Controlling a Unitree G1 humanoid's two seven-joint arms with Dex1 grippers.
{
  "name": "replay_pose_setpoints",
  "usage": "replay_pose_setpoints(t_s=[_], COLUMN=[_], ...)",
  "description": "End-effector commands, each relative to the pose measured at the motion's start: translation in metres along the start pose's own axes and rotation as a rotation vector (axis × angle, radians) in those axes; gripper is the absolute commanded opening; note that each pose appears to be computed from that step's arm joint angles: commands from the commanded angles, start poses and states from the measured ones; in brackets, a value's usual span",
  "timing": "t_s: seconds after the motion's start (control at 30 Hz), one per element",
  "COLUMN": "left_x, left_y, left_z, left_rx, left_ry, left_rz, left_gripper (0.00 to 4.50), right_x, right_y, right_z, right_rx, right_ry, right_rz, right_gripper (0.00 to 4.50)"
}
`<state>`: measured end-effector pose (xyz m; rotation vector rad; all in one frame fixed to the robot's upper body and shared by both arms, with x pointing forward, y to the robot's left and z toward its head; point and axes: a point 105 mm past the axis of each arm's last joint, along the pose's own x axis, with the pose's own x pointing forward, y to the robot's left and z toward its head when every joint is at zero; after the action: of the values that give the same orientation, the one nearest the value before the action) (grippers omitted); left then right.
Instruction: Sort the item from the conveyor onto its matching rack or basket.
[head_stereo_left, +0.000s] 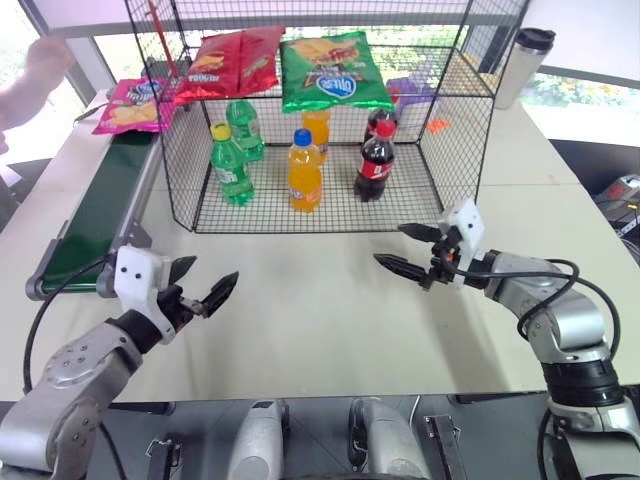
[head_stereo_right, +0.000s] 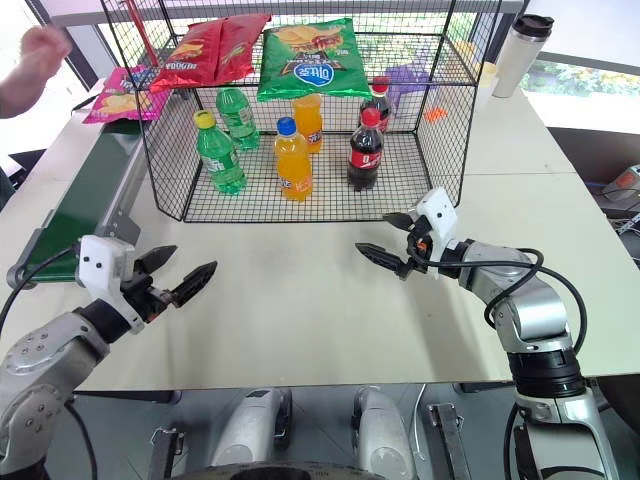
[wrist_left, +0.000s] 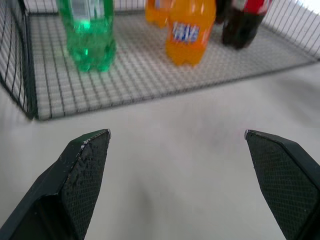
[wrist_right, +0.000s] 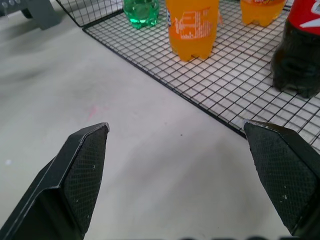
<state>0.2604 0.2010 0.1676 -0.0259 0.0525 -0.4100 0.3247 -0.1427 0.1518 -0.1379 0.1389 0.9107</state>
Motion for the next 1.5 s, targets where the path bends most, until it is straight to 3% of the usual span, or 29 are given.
replay_pose_setpoints(t_s=[0.03, 0.1, 0.17, 0.3, 0.5, 0.73, 1.1, 1.5], left_x=[-0.017, -0.034, -0.052, -0.073, -0.070, -0.062, -0.048, -0.044], left_y=[0.029, 0.058, 0.088, 0.128, 0.137, 0.139, 0.133, 0.148], left_z=[0.053, 0.070, 0.078, 0.077, 0.052, 0.035, 0.038, 0.022], left_rx=[0.154, 0.421, 0.809, 1.321, 1.552, 1.600, 1.636, 1.591], left_ry=[-0.107, -0.018, 0.165, 0.419, 0.499, 0.457, 0.383, 0.456], left_rz=[0.119, 0.251, 0.377, 0.486, 0.426, 0.423, 0.437, 0.442], left_gripper=[4.50, 4.50, 4.50, 4.50, 4.50, 4.50, 4.50, 4.50], right_x=[0.005, 0.009, 0.014, 0.031, 0.036, 0.033, 0.031, 0.029], right_y=[0.014, 0.026, 0.038, 0.057, 0.062, 0.060, 0.058, 0.054], right_z=[0.042, 0.060, 0.077, 0.090, 0.101, 0.100, 0.098, 0.097], right_rx=[0.024, 0.051, 0.051, -0.084, -0.163, -0.184, -0.181, -0.178], right_ry=[-0.136, -0.190, -0.224, -0.182, -0.181, -0.165, -0.166, -0.167], right_rz=[0.095, 0.174, 0.249, 0.332, 0.373, 0.364, 0.329, 0.286], right_gripper=[4.42, 4.42, 4.42, 4.42, 4.42, 4.42, 4.42, 4.42])
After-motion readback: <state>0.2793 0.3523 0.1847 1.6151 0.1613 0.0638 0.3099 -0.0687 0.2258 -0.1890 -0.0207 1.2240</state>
